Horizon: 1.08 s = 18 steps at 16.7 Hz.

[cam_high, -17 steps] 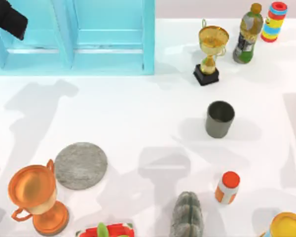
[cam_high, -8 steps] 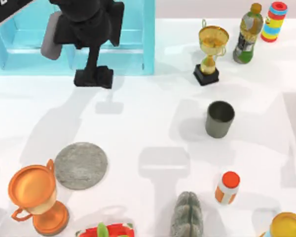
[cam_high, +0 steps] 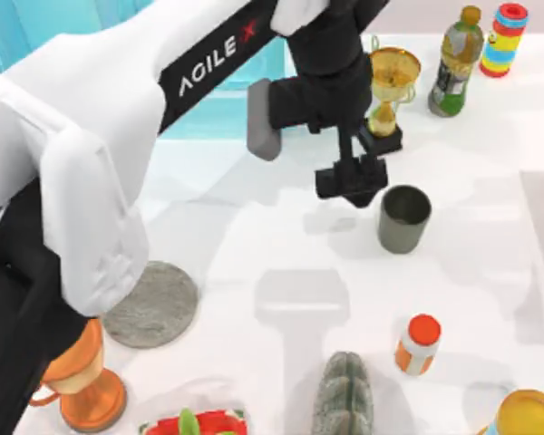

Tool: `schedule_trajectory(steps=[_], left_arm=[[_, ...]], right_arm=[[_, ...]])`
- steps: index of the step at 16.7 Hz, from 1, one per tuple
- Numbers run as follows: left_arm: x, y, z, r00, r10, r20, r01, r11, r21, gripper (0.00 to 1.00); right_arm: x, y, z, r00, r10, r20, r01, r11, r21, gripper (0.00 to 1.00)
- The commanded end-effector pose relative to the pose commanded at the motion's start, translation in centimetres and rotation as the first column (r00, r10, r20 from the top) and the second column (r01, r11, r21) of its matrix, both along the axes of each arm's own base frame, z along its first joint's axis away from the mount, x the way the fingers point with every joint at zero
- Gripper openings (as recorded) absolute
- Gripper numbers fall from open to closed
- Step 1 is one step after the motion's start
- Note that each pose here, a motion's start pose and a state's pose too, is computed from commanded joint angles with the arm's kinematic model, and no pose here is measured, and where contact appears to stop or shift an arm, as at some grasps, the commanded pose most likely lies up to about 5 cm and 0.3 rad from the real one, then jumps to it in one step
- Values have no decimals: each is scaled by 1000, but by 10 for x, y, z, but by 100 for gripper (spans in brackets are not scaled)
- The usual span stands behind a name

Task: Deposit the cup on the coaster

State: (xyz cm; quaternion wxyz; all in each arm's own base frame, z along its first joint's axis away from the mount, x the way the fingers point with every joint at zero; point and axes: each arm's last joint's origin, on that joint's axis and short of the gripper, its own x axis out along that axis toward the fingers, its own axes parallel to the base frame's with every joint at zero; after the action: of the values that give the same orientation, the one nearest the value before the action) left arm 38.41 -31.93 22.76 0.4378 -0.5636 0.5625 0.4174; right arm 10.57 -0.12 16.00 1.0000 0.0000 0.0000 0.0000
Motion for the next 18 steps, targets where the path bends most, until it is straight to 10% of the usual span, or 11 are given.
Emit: schedule_trajectory(steps=[11,18], left_arm=[[-18,-32,1,1000,-2,-20,1,1000,-28,100],[-16,-56,-68,1000,-5,-15,4,999,-35,100]], right_arm=[[0,0,0,1000,0,0,0,1000,0,100],[0,0,0,1000,0,0,0,1000,0,100]])
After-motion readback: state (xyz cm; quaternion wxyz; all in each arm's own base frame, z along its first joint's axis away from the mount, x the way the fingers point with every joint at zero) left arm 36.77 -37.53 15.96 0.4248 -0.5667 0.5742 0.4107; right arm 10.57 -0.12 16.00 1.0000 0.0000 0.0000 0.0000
